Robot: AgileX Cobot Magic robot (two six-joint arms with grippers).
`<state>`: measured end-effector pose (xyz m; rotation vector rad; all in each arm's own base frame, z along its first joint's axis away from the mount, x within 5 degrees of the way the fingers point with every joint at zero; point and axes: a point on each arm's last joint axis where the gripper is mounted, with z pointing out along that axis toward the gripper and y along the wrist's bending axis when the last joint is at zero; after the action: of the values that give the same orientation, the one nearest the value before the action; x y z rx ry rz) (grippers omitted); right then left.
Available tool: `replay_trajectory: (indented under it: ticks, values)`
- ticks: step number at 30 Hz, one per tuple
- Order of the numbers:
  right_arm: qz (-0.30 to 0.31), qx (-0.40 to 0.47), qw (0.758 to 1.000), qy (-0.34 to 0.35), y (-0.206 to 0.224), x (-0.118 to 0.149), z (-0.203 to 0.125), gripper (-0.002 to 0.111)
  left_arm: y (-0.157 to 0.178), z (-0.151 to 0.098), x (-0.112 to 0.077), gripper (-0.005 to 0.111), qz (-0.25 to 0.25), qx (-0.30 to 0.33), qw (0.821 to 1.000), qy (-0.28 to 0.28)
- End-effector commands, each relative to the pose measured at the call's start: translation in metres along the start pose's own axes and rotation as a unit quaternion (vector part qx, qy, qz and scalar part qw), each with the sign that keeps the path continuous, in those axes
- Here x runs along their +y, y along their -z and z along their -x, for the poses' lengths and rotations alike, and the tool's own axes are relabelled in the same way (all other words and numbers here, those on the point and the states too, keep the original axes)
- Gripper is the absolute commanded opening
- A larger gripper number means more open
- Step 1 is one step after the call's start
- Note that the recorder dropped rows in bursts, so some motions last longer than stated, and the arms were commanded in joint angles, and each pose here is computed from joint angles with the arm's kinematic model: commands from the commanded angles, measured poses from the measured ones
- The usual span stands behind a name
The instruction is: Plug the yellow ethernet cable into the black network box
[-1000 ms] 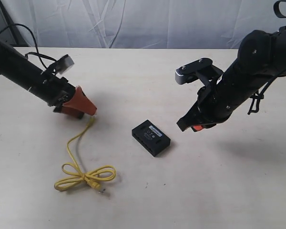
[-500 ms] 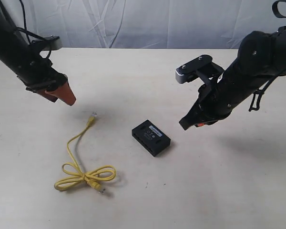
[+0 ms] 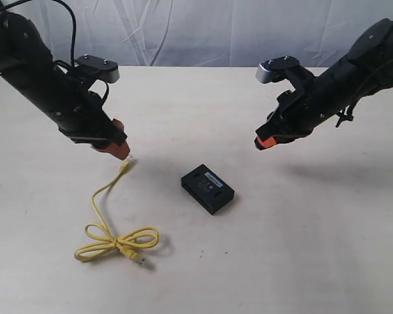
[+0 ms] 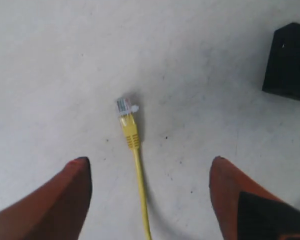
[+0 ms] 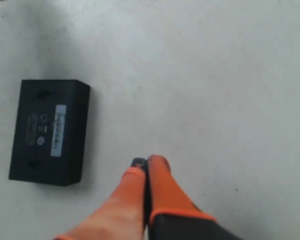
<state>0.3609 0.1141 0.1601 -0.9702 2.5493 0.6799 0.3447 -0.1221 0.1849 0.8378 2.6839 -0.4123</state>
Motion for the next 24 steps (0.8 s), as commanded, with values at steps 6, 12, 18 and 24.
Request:
replay_trajectory:
  ticks: [6, 12, 18, 24]
  values:
    - [-0.013, -0.012, 1.000, 0.002, -0.024, -0.020, 0.001, -0.001, -0.001, 0.007, -0.006, 0.064, 0.028, -0.031, 0.999, -0.003]
    - [0.011, -0.002, 1.000, -0.002, -0.033, -0.017, -0.007, -0.001, -0.003, 0.002, -0.004, 0.064, 0.040, -0.016, 0.999, -0.018]
    - [0.024, -0.018, 0.999, 0.012, -0.036, -0.016, -0.005, -0.001, -0.012, -0.006, -0.002, 0.064, 0.048, -0.011, 0.999, -0.021]
    - [0.032, -0.024, 0.999, 0.020, -0.036, -0.014, -0.004, -0.001, -0.032, -0.007, -0.007, 0.064, 0.039, -0.005, 0.999, -0.019]
